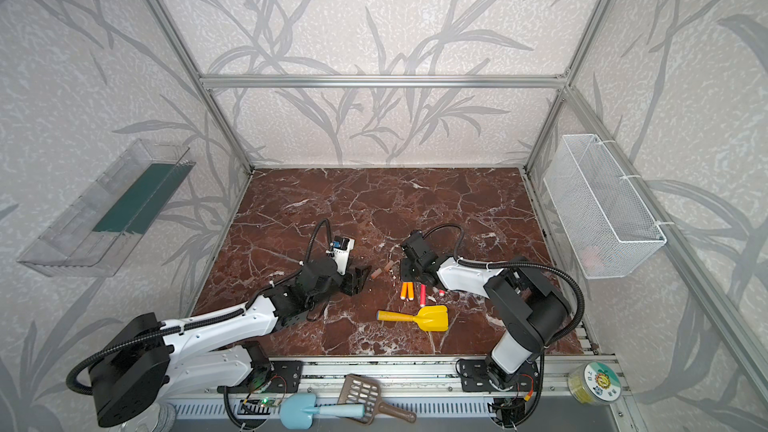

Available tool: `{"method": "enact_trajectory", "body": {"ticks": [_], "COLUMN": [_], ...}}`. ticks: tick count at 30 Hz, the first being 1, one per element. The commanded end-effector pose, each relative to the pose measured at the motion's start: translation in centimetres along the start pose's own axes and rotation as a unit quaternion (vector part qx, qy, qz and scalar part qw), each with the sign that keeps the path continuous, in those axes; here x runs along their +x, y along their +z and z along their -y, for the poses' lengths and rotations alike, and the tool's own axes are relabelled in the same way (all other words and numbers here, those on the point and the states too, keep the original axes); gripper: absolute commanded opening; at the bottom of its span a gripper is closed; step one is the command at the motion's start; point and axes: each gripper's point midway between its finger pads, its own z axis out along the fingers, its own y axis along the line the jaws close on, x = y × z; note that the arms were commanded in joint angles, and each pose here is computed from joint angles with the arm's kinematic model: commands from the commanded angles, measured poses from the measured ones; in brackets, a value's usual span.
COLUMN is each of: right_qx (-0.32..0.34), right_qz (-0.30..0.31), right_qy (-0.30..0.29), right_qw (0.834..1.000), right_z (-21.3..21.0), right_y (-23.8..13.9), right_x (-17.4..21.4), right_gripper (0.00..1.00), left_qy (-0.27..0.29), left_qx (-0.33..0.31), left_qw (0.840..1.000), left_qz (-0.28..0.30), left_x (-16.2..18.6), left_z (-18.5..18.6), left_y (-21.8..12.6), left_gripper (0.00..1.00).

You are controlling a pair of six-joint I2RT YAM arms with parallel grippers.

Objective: Insert the pens into the pen caps
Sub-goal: 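Lay the orange marker down with the right gripper while the left draws back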

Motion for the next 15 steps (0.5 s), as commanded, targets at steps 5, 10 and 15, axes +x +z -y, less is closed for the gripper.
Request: {"method": "enact_trajectory", "body": {"ticks": [5,10,15], "right_qx": [0.055,0.051,0.053], "right_qz": [-0.029,-0.022,-0.009], "right_qy": [0.008,0.024,0.027], "right_qw": [0.998,0.998,0.998], "right_z": [3.1,3.1,3.3], "right_y": [0.7,0.6,0.1], "right_x": [2.0,2.0,1.7], "right_gripper": [0.06,0.25,0.33], "left_qy": [0.001,-0.001,-0.004], "left_qx": [-0.019,-0.017,-0.009], "left_qw": [1.0,1.0,1.0], "left_qz": [0.012,0.018,0.026], "left_x": [0.0,-0.2,-0.3], "left_z": [-1.3,-1.4,-1.3], "left_y": [-1.2,-1.8,-2.2], "left_gripper": [0.69,0.7,0.7]}}
